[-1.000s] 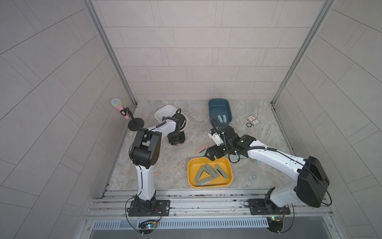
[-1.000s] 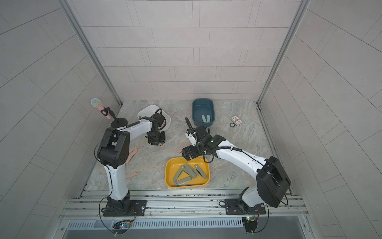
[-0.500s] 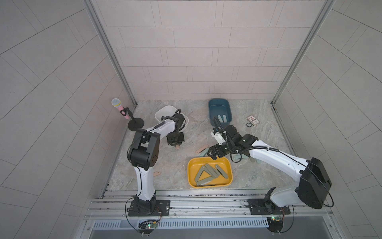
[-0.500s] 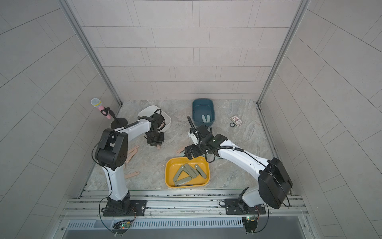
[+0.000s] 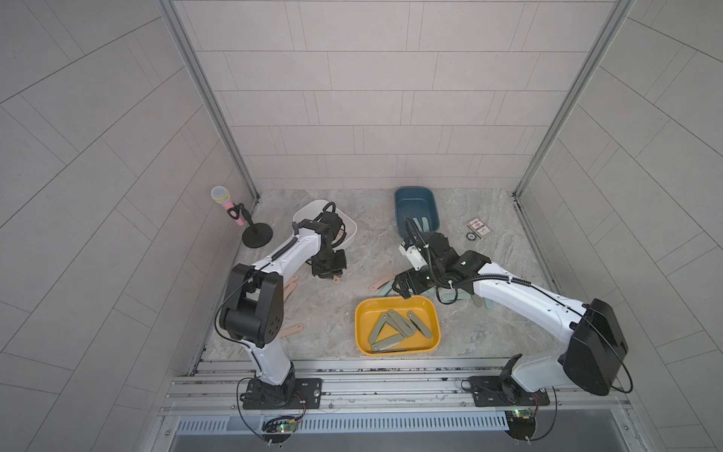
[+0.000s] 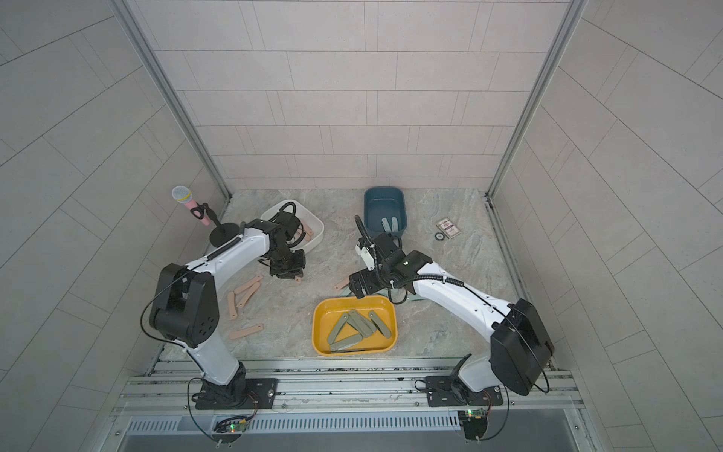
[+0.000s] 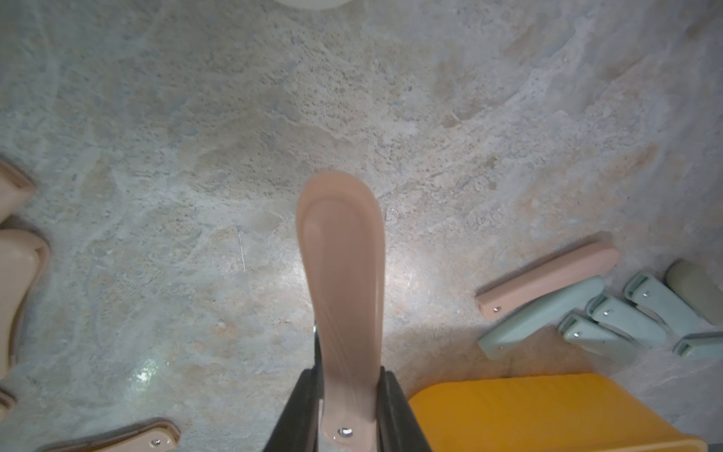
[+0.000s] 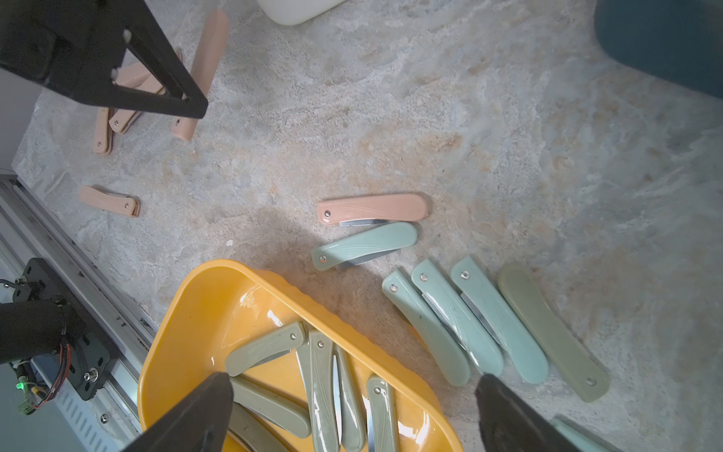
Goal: Place the fruit knives into the storage box by color
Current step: Place the fruit knife in the storage box.
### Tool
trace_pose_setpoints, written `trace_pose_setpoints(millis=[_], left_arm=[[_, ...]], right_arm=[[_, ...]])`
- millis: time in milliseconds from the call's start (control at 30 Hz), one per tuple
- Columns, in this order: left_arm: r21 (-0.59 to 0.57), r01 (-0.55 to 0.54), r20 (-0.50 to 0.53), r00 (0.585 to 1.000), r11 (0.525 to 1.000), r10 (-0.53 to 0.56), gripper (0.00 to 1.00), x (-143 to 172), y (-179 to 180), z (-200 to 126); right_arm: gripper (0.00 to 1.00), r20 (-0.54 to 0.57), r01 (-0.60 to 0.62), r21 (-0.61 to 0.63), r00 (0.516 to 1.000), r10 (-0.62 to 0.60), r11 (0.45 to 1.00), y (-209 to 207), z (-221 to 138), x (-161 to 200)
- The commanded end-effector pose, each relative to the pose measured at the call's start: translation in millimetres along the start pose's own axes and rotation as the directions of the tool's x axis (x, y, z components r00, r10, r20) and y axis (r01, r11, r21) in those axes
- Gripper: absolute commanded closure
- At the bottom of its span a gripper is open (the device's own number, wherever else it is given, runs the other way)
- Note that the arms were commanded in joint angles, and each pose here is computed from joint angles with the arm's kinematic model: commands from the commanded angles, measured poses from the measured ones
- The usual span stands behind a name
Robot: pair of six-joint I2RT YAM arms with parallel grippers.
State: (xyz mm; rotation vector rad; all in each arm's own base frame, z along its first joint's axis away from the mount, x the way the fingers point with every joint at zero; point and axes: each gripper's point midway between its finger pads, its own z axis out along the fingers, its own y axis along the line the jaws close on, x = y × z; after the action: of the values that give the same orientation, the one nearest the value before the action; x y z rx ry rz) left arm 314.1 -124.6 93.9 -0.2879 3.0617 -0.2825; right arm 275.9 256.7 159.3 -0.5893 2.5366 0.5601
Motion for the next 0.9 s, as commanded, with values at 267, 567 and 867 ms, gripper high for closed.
trace_pose_setpoints(millis=[267, 567, 867], left_arm=[[-0.026, 0.173, 0.215, 0.963, 0.985, -0.164, 0.93, -114, 9, -40], [-0.046, 0.282, 0.241, 0.934, 0.958, -0.263, 0.92, -184, 18, 1], [0.033, 0.276, 0.234, 0.932, 0.961, -0.276, 0.33, -198, 4, -3]], right_arm=[[0.00, 0.024, 0.033, -0.032, 0.999, -0.032, 0.999, 9, 25, -58], [0.00, 0.001, 0.027, -0.069, 1.000, -0.027, 0.997, 5, 69, -100], [0.00, -0.001, 0.029, -0.108, 1.000, -0.029, 0.994, 7, 97, -121]])
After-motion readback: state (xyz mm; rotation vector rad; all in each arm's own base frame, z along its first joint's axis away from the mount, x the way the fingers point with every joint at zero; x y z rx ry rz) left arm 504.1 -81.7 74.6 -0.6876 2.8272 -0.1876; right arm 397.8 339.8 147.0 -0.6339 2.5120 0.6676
